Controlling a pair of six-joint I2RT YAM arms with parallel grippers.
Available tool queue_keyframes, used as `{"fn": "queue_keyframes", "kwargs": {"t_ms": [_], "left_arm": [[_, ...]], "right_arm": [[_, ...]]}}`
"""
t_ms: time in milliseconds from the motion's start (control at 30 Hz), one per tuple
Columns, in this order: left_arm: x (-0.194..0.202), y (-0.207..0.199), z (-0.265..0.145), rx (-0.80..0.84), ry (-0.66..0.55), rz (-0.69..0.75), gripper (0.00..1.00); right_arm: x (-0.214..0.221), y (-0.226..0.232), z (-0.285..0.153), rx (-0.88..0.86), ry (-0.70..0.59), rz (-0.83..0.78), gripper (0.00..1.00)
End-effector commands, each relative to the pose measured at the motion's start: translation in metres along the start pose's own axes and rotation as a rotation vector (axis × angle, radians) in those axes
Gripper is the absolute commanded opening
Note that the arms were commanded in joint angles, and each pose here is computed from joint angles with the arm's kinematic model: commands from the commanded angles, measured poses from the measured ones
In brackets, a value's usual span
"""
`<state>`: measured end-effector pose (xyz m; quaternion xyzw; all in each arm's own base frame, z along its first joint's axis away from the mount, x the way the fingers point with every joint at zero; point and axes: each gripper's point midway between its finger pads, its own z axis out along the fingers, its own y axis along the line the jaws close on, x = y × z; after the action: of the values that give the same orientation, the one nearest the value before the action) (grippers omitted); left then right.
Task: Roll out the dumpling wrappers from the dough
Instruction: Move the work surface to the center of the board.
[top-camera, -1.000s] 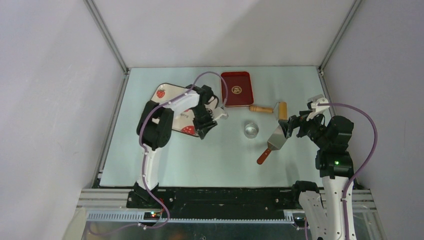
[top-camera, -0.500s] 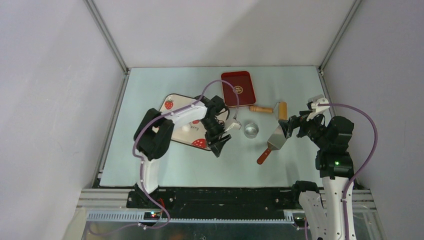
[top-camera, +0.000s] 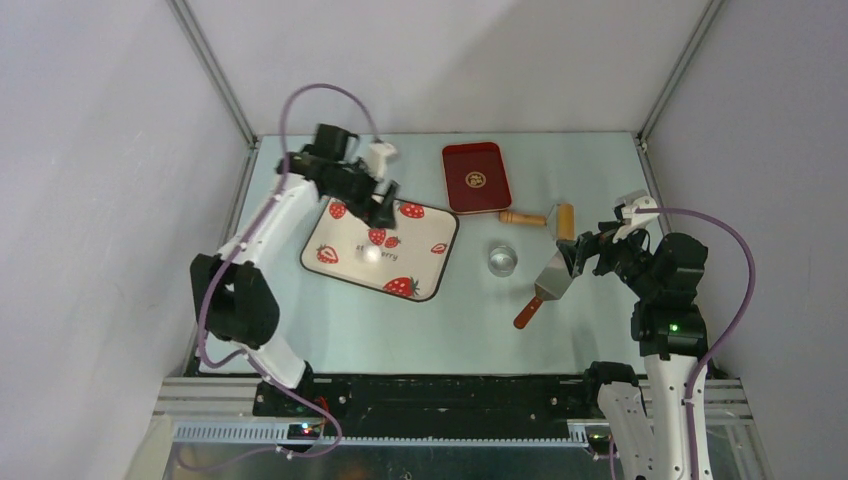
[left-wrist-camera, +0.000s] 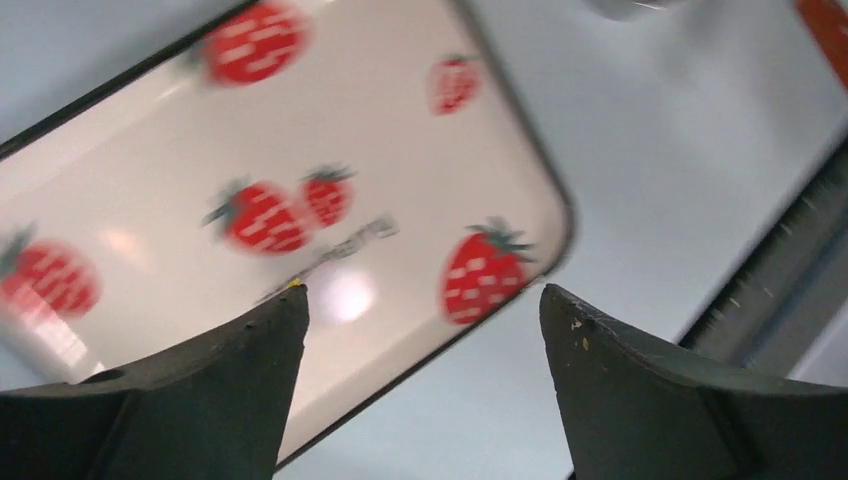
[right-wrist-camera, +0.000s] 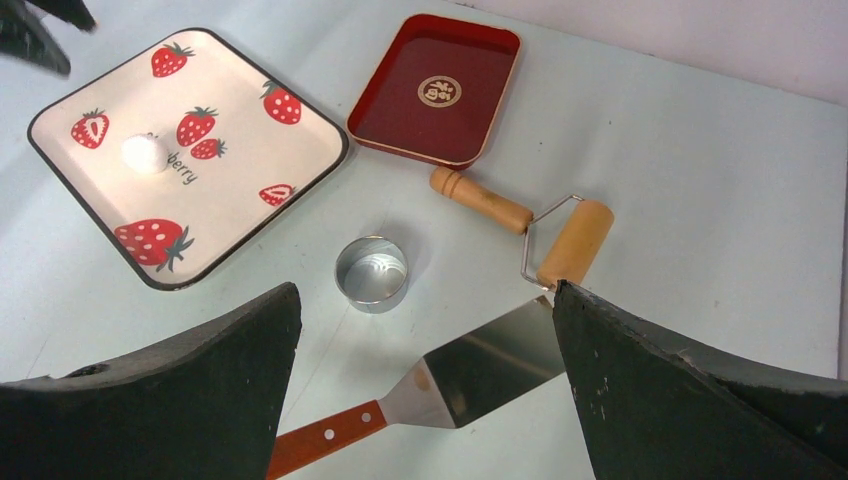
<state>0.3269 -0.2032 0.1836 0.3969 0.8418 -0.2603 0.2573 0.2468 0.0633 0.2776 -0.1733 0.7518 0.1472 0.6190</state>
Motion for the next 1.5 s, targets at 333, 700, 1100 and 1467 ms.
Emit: {"fn": "queue_keyframes", "kwargs": {"t_ms": [333, 700, 1100, 1467], "left_arm": [[0.124, 0.232, -0.068, -0.423, 0.039, -0.691, 0.76], [0.181, 0.239, -0.036, -0.38, 0.236, -0.803, 0.61], [0.196, 0.199, -0.024, -0.249, 0.263, -0.832, 0.4], [0.213, 0.15, -0.038, -0.246, 0.303, -0.847, 0.27]], "right_arm": [[-0.011, 0.005, -0.002, -0.017, -0.045, -0.046, 1.0], [-0.009, 0.003, -0.001, -0.016, -0.036, -0.042, 1.0], [-0.008, 0.003, 0.0, -0.018, -0.035, -0.042, 1.0], [-0.009, 0.004, 0.0, -0.02, -0.036, -0.041, 1.0]]}}
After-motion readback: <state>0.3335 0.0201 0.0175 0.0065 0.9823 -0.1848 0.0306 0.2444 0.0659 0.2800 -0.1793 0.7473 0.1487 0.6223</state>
